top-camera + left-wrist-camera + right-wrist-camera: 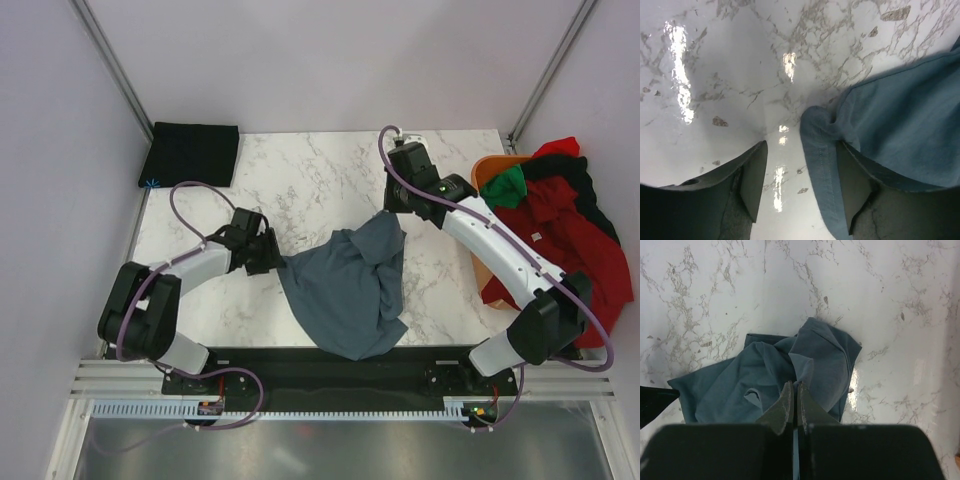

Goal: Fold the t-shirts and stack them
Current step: Flatten the tshirt out

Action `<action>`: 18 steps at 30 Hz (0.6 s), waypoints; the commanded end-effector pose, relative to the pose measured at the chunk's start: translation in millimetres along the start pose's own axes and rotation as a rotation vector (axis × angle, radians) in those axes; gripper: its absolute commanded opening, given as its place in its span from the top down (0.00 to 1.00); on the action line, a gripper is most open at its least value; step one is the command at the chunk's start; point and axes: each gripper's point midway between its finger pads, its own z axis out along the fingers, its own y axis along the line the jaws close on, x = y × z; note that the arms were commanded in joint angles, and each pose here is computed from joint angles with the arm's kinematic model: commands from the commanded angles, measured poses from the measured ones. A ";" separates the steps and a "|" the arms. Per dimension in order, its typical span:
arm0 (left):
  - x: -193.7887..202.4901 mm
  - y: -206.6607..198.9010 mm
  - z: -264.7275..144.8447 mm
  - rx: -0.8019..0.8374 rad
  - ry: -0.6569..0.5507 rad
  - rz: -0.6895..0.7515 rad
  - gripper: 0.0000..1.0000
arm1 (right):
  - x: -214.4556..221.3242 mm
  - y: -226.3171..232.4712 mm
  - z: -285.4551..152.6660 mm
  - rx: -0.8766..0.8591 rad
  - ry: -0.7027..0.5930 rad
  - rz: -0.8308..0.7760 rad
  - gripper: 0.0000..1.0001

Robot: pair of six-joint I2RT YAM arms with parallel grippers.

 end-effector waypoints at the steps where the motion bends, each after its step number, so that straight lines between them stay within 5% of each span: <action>1: -16.3 -14.8 6.5 0.041 -0.039 -0.012 0.45 | -7.5 6.7 -5.4 -0.039 -0.040 0.030 1.00; 5: -18.5 -19.3 9.9 0.058 -0.034 -0.010 0.74 | 0.8 5.7 1.9 -0.036 -0.020 0.028 1.00; 6: -22.6 -22.7 8.6 0.066 -0.041 -0.009 0.88 | 1.1 5.9 2.2 -0.038 -0.019 0.028 1.00; 8: -28.0 -29.4 4.0 0.089 -0.051 -0.003 0.98 | 1.4 6.4 2.2 -0.042 -0.017 0.030 1.00; 12: -52.2 -48.1 -27.4 0.130 -0.107 0.004 0.98 | -9.3 5.7 -10.2 -0.061 -0.037 0.043 1.00; 18: -112.0 -72.9 -138.5 0.135 -0.326 0.045 0.98 | -64.2 4.0 -69.1 -0.107 -0.165 0.087 1.00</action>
